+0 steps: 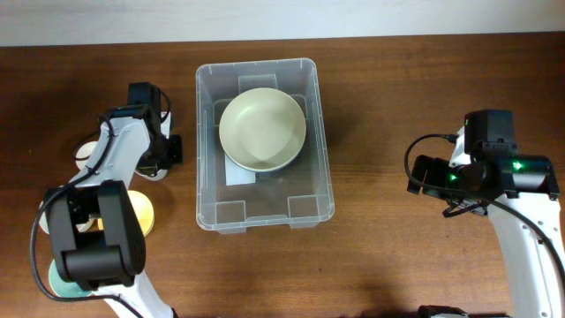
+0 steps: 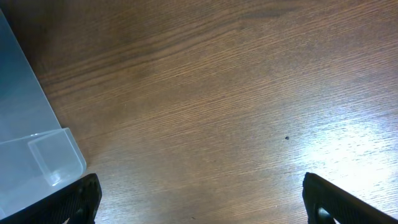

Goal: Pack container
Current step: 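Reach the left gripper to the grey cup and grasp it, then carry the grey cup into the container and release it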

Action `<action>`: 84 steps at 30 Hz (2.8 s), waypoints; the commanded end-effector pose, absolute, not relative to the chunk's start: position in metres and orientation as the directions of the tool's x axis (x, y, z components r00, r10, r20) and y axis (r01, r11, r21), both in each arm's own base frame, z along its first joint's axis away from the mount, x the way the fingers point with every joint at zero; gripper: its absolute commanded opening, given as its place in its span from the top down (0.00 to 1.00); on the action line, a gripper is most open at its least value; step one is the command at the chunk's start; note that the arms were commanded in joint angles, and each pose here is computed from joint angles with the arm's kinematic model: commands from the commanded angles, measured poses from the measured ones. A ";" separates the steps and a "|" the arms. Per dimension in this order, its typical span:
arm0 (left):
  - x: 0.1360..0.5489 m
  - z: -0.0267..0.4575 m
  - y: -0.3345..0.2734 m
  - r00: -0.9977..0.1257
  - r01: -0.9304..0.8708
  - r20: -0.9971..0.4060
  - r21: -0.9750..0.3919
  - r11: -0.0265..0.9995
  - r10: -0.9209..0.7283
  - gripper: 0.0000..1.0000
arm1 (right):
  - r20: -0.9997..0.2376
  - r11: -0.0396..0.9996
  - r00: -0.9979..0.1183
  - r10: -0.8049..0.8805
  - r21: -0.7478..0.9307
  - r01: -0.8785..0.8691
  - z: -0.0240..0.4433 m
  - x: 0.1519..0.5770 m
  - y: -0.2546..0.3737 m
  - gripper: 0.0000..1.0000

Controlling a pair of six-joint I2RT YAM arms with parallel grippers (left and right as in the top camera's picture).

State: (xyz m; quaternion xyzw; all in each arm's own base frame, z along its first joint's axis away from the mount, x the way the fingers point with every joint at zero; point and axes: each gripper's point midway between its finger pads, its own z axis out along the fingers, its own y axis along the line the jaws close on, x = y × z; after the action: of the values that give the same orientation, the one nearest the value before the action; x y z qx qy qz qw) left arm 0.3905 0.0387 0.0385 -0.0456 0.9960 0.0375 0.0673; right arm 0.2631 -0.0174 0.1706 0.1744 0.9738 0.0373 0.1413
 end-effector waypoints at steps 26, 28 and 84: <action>0.322 0.182 -0.259 -0.952 0.102 -0.305 -0.213 0.972 0.033 0.99 | -0.263 0.939 -0.901 0.344 0.091 0.332 0.169 0.261 -0.020 0.01; 0.321 0.172 -0.262 -0.964 0.020 -0.263 -0.226 0.974 -0.041 0.99 | -0.260 0.939 -0.902 0.344 0.091 0.332 0.169 0.260 -0.020 0.01; 0.273 0.061 -0.298 -0.991 0.134 0.006 -0.163 0.977 0.136 0.66 | -0.258 0.939 -0.903 0.344 0.091 0.332 0.169 0.260 -0.020 0.01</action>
State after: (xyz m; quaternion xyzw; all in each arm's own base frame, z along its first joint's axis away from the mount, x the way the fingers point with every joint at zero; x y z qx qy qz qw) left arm 0.2782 -0.2943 0.0644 0.0518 0.9957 -0.0773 -0.0003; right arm 0.2603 -0.0197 0.1698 0.1757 0.9745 0.0297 0.1367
